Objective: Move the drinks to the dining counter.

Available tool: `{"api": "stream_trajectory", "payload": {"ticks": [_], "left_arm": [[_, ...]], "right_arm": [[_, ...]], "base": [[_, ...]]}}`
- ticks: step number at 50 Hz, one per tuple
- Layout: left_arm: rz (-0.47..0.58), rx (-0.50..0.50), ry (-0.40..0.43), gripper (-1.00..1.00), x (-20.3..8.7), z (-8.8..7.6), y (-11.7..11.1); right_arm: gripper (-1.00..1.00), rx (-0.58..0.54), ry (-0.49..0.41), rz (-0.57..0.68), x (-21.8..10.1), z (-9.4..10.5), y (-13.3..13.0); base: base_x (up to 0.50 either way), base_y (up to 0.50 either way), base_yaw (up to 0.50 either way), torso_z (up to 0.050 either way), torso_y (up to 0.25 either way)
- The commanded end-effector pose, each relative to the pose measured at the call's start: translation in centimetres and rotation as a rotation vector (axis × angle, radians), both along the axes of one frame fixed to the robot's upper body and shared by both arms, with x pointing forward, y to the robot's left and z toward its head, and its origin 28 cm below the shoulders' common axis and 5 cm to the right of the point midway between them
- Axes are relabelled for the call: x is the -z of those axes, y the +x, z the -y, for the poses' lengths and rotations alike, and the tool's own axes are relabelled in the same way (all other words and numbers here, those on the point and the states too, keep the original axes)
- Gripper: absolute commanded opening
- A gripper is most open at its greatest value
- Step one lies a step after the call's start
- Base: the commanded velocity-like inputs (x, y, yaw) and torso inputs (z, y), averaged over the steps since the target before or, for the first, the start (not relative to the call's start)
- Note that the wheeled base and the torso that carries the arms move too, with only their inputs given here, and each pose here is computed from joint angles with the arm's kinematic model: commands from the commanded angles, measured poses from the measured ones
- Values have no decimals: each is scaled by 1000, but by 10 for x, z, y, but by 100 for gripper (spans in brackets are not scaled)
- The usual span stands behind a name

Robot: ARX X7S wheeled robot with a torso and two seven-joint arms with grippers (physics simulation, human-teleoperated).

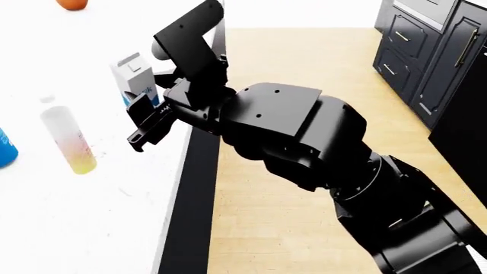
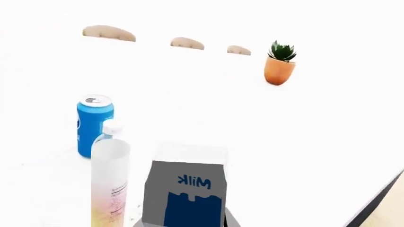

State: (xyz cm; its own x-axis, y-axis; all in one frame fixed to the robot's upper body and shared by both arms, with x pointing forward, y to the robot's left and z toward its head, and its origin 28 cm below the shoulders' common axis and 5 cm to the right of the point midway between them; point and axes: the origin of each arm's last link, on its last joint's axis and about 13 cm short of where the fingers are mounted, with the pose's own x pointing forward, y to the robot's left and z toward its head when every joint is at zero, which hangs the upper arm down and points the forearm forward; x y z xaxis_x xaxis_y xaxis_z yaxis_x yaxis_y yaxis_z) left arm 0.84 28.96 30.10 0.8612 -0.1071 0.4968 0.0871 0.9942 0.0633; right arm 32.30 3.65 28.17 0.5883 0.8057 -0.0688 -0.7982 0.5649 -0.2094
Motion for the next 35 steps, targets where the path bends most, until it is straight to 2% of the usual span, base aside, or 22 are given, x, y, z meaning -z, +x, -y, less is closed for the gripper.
{"api": "stream_trajectory", "payload": {"ticks": [1, 35], "left_arm": [[-3, -5, -3, 100, 1, -1, 0], [-12, -7, -9, 100, 4, -2, 2]], "right_arm": [[-100, -30, 19, 12, -2, -3, 0], [-100, -92, 4, -129, 22, -11, 1]], "base": [[0, 0, 0, 0, 0], [0, 0, 0, 1, 1]]}}
